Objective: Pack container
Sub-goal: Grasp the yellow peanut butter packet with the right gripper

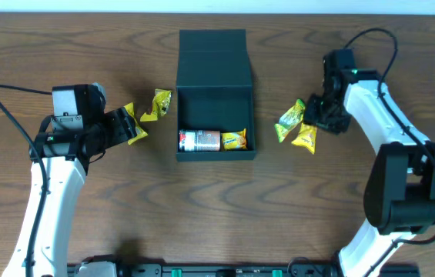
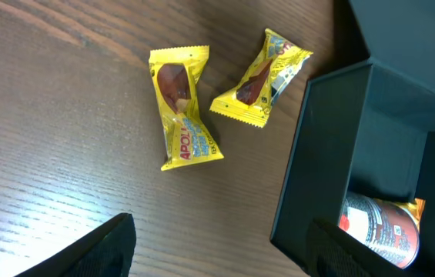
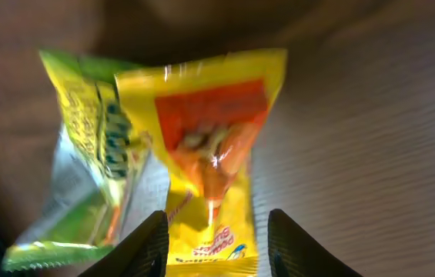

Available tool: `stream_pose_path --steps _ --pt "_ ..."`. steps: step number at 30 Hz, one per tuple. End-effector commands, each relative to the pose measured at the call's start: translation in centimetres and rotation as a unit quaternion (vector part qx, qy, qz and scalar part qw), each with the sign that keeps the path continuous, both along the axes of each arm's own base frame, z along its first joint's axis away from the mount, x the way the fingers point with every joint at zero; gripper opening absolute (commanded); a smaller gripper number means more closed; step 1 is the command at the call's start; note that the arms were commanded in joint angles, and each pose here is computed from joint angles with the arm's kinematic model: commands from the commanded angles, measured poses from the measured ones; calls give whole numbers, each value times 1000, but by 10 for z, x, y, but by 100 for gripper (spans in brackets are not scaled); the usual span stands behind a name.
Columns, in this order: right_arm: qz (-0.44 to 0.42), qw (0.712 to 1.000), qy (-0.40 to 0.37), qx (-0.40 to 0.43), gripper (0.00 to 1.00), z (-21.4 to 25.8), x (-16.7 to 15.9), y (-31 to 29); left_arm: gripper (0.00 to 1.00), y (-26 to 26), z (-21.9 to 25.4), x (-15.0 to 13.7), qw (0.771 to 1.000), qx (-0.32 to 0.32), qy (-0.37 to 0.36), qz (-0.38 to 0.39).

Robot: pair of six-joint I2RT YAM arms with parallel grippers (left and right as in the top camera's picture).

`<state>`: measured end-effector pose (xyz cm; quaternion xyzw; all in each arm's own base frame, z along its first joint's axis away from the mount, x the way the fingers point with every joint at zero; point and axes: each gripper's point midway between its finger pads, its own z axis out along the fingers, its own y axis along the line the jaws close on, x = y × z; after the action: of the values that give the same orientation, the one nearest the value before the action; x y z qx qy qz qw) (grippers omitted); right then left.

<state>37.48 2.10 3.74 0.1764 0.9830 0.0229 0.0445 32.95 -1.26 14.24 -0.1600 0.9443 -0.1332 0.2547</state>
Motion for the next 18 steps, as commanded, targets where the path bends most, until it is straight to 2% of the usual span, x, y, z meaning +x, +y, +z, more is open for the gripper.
stream_pose_path --steps 1,4,6,10,13,18 --pt "24 999 16 32 42 -14 -11 13 72 2 1 0 1000 5 -5 -2" --pt "24 999 19 32 41 -22 -16 12 72 2 1 -1 1000 5 -4 -2" --pt "24 999 18 32 35 -26 -17 12 72 2 0 -1 1000 5 -4 -2" --pt "24 999 13 32 13 -32 -18 12 72 2 0 -1 1000 5 -4 -2" --pt "24 999 8 33 4 -32 -15 13 72 2 1 -1 1000 5 -4 -2" --pt "24 999 7 33 2 -30 -13 13 72 2 0 -1 1000 5 -4 -2"
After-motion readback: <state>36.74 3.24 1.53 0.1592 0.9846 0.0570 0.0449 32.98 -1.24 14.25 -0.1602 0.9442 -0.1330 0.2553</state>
